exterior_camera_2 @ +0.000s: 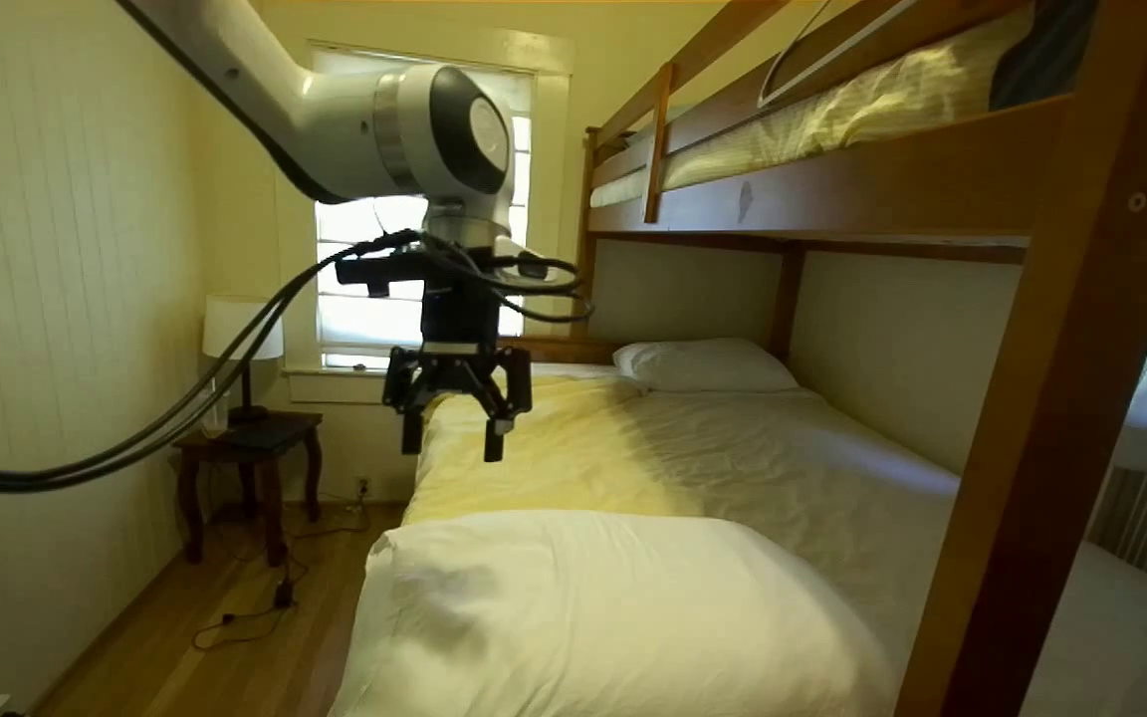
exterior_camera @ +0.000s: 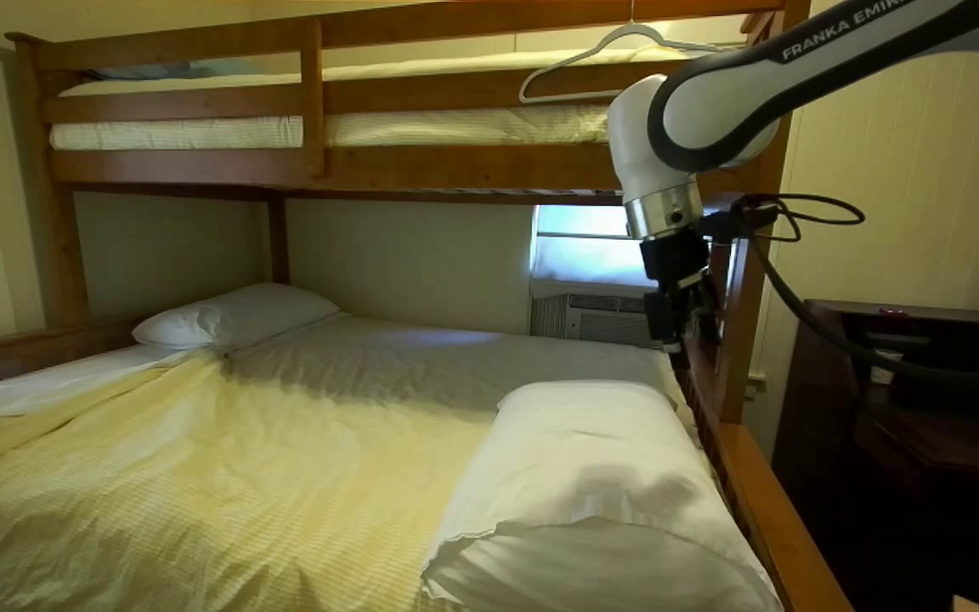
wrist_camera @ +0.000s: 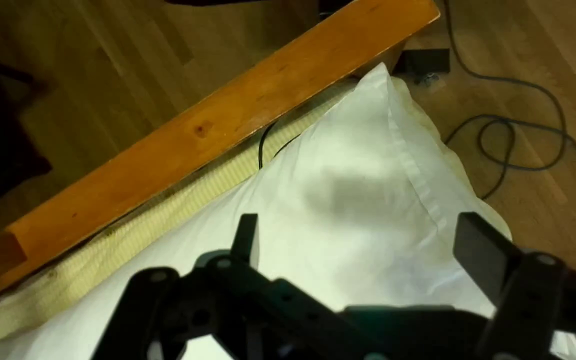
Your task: Flip the pillow over
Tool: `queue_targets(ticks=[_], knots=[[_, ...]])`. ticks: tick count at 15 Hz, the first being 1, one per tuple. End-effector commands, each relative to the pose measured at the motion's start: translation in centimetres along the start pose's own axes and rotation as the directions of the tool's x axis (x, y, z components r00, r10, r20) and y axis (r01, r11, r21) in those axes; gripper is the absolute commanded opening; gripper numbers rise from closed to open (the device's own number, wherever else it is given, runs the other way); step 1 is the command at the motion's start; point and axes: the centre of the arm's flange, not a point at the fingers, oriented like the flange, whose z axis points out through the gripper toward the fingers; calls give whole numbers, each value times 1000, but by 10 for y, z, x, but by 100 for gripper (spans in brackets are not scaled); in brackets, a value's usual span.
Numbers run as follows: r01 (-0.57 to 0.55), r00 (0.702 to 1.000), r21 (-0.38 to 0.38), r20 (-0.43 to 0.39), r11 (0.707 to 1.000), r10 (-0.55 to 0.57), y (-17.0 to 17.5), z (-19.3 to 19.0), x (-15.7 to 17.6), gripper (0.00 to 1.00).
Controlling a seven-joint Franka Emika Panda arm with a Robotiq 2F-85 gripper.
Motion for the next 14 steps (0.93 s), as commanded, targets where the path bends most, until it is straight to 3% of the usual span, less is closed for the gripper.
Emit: queue_targets(ticks=[1,4,6,7,9,14], knots=[[79,995,-183,-43,980,-88,-74,18,43,100],[127,969,-298,-165,946,-182,-144,38,65,100],[188,946,-302,-201,935,-256,-187,54,66,100],[172,959,-272,-175,947,-224,-157,47,47,100],[189,957,-276,-164,942,-240,-172,58,48,100],[166,960,-269,-177,949,-219,-158,51,50,100]])
